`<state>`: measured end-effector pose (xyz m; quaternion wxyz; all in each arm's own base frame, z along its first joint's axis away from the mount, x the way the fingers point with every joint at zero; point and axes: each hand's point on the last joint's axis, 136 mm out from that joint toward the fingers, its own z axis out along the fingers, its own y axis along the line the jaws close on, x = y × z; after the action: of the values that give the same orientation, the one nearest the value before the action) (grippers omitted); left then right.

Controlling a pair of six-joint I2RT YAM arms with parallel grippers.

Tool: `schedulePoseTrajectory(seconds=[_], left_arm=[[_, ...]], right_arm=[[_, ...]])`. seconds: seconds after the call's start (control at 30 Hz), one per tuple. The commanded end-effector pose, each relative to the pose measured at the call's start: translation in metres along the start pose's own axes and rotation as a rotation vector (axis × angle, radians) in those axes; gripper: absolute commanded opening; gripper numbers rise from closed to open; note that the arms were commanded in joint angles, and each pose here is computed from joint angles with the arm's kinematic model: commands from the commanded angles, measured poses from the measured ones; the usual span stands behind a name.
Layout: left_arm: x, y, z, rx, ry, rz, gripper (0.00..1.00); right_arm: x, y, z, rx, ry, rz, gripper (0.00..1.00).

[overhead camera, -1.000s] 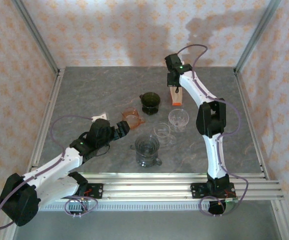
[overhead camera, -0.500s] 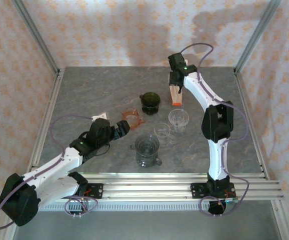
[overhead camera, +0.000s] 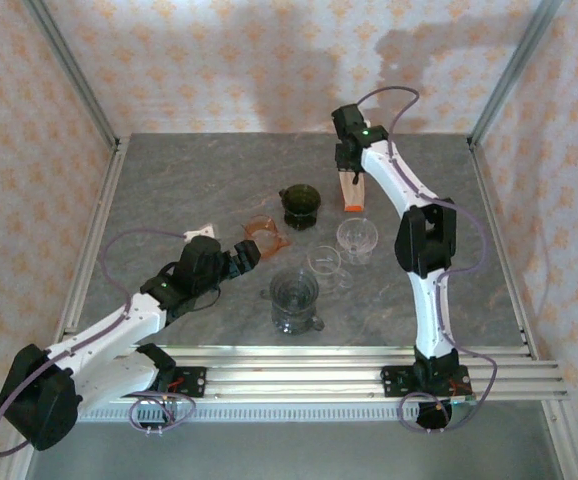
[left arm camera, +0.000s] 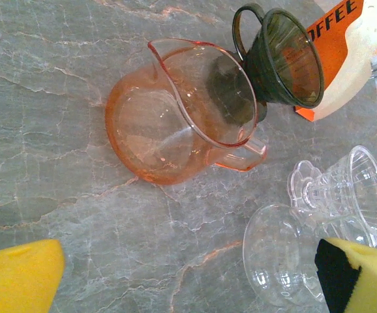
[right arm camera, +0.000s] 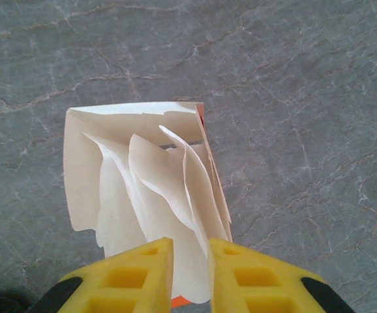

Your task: Place the coffee filter in the dripper

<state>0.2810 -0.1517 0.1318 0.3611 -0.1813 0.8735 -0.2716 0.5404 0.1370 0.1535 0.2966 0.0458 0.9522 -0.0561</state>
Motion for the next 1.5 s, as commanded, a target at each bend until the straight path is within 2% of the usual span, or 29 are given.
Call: schedulePoseTrajectory(seconds=[0.0,1.17,1.47], left_arm=[[-0.008,-0.015,-0.002,0.039,-0.02,0.012,1.0],[-0.006,-0.014,0.004,0.032,-0.01,0.011,0.99],[-0.005,-0.014,0.006,0.032,-0.006,0.011,0.99]], right_arm=[[-0.006,-0.007,-0.002,0.034,-0.004,-0.001,0.21],[-0.006,-0.011,0.016,0.078,0.004,-0.011,0.19],[-0.004,-0.01,0.018,0.075,0.011,-0.01,0.14]])
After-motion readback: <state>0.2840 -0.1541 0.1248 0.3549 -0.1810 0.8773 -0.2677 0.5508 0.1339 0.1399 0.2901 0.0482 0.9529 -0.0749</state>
